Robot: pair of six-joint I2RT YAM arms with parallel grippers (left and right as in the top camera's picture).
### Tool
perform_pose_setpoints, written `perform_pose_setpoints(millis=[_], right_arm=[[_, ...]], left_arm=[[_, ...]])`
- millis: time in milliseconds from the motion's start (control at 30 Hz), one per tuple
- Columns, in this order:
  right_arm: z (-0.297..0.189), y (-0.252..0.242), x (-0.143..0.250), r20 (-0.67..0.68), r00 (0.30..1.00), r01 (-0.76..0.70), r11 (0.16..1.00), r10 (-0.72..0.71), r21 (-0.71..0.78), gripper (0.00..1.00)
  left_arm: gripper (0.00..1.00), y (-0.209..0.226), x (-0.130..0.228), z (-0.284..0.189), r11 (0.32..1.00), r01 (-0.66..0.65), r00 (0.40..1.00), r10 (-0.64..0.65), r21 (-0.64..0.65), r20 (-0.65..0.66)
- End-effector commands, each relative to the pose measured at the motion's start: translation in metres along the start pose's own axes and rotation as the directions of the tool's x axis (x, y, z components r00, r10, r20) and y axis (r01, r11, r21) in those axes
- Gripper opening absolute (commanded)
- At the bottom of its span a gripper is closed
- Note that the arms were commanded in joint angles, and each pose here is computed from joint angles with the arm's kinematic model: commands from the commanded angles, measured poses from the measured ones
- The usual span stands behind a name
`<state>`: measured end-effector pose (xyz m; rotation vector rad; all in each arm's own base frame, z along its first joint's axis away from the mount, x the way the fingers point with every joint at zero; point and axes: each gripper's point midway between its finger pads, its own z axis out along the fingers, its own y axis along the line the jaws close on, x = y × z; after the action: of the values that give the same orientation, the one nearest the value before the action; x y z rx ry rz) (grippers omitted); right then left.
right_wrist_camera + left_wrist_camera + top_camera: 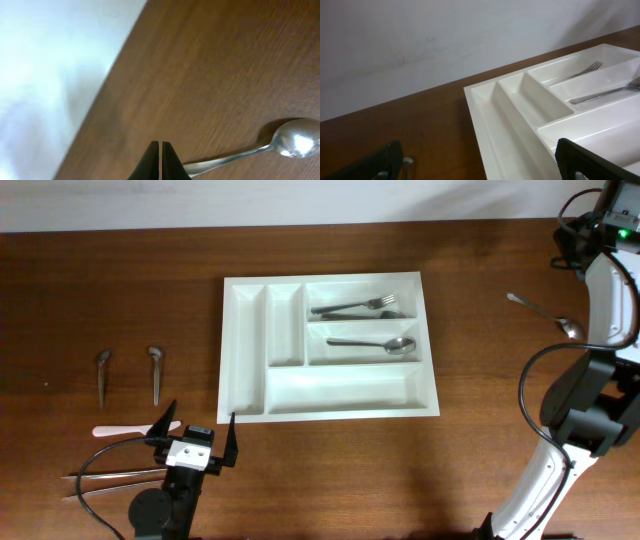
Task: Pack container
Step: 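Move the right gripper back toward the remaining spoon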
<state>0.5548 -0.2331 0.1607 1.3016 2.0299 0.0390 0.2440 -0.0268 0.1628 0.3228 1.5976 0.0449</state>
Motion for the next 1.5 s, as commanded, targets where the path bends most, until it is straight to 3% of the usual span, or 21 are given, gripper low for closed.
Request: perform_pose_setpoints(millis=[0,333,800,1467], right_arm=[[0.024,-0.015,0.005,-0.004,0.998,0.065,0.996,-0.065,0.058,0.04],[0.042,-0.023,0.016,-0.047,0.957,0.288,0.955,-0.285,0.066,0.04],[0.076,-0.062,0.047,-0.209,0.947,0.262,0.963,-0.244,0.063,0.04],[0.094,-0.083,0.076,-0.303,0.912,0.315,0.945,-0.275,0.090,0.04]], left_arm=[[0.99,-0.001,0.002,0.000,1.000,-0.007,1.000,0.007,0.008,0.000],[0.99,-0.001,0.002,0.000,1.000,-0.007,1.000,0.007,0.008,0.000],[0.99,-0.001,0.002,0.000,1.000,-0.007,1.000,0.007,0.008,0.000],[0.99,-0.001,0.002,0.000,1.000,-0.007,1.000,0.007,0.009,0.000]])
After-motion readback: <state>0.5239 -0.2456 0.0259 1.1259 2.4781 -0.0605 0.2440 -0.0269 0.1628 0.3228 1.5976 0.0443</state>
